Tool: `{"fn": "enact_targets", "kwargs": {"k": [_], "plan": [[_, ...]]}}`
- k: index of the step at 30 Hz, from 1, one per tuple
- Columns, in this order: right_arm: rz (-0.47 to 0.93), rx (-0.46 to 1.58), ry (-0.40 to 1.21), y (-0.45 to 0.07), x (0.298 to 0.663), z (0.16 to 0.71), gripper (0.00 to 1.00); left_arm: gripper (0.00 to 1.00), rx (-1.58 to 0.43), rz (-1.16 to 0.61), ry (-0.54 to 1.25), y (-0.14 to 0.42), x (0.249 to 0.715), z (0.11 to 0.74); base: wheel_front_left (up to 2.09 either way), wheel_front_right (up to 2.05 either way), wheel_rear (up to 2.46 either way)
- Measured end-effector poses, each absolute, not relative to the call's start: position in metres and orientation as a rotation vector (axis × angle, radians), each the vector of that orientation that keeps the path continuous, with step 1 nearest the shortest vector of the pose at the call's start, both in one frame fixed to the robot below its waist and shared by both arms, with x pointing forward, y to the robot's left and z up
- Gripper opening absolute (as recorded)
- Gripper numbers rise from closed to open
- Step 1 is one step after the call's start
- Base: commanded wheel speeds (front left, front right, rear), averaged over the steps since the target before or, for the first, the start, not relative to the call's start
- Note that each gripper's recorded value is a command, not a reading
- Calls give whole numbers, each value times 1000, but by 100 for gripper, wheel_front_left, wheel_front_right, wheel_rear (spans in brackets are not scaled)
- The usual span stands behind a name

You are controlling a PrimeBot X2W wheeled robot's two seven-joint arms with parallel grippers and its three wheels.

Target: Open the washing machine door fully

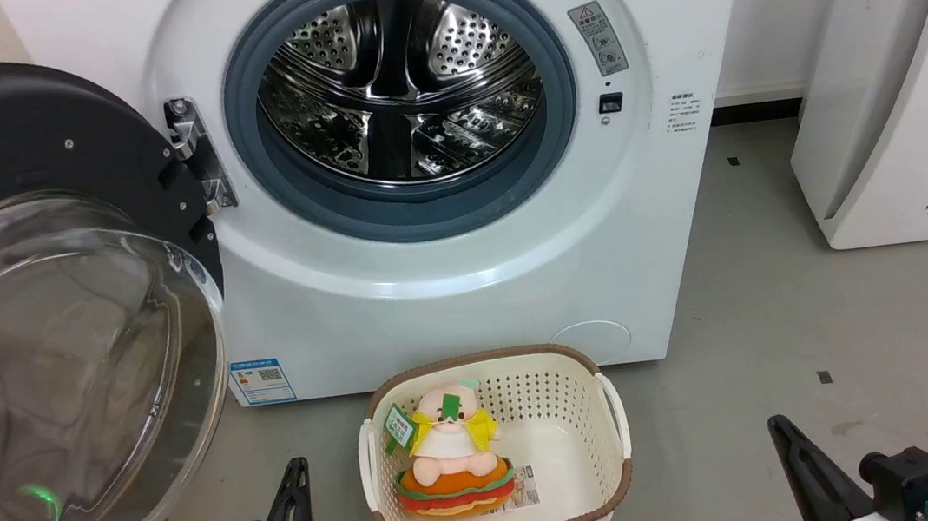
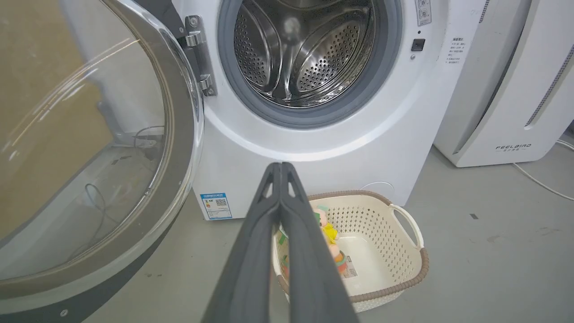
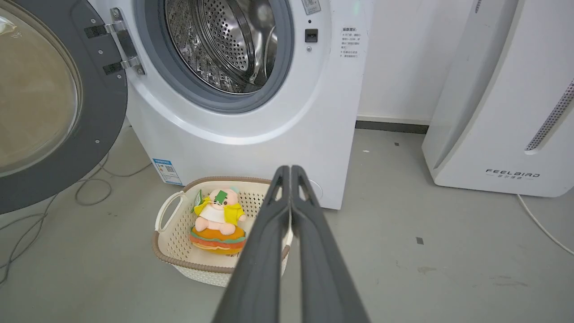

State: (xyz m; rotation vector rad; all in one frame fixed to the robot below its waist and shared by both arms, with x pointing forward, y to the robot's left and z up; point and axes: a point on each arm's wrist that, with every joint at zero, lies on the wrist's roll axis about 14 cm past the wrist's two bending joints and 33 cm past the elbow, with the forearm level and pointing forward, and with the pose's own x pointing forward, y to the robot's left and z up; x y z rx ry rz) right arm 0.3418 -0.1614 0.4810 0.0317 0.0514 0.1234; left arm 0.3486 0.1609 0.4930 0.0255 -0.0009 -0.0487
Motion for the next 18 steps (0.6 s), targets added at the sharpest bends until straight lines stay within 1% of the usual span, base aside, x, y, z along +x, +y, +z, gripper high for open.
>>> {"fn": "enact_targets", "kwargs": {"k": [18], "plan": [[126,18,54,-161,345,486,0,0,23,-39,6,164,353,498,0,0,0]]}}
